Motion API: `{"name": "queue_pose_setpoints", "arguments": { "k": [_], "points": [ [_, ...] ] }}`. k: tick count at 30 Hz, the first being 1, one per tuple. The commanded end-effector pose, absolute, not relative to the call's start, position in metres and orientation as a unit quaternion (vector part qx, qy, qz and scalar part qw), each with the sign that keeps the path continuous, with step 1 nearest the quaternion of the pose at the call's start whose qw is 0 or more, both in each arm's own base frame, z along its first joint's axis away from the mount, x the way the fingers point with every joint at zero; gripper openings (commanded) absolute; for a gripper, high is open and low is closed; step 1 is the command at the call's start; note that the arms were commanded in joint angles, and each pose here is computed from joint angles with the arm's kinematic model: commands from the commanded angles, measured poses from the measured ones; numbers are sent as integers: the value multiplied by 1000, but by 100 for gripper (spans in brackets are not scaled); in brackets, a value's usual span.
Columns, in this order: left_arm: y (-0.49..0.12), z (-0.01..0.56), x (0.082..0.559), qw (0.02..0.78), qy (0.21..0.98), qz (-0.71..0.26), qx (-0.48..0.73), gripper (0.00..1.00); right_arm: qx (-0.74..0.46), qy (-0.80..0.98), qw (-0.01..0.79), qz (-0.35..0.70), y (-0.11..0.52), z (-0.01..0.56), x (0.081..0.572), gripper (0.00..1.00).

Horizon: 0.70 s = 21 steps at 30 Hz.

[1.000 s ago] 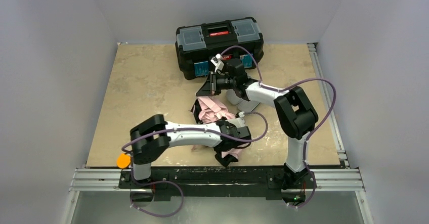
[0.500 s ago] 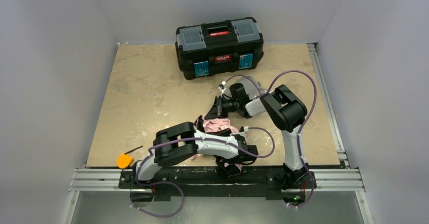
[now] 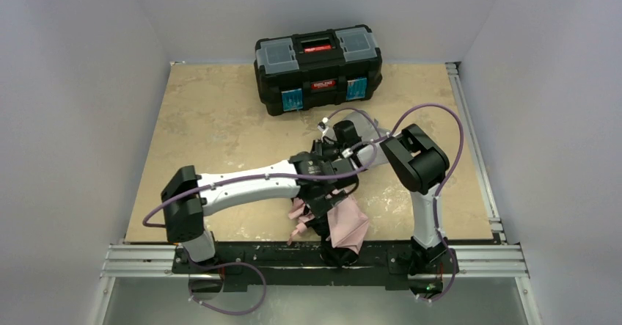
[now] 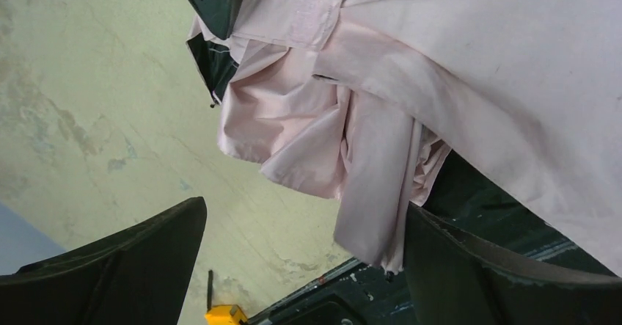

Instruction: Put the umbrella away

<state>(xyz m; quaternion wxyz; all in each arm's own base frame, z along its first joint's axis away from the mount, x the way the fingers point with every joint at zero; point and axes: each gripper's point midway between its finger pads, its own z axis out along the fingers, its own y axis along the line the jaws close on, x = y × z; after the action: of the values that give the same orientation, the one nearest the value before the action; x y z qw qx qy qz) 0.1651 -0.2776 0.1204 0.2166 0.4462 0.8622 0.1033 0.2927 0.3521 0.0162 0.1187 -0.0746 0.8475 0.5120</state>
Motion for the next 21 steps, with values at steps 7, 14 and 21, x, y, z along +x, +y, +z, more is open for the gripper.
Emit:
{"name": "queue_pose_setpoints", "arguments": {
  "k": [7,14,21],
  "points": [
    [-301,116,135,172,878,-88,438,100,-85,856,146,489,347,23,299,0],
    [-303,57,145,158,888,-76,425,100,-93,859,145,483,346,26,299,0],
    [-302,7,164,148,895,-40,420,77,-93,861,141,479,347,24,301,0]
  ]
}}
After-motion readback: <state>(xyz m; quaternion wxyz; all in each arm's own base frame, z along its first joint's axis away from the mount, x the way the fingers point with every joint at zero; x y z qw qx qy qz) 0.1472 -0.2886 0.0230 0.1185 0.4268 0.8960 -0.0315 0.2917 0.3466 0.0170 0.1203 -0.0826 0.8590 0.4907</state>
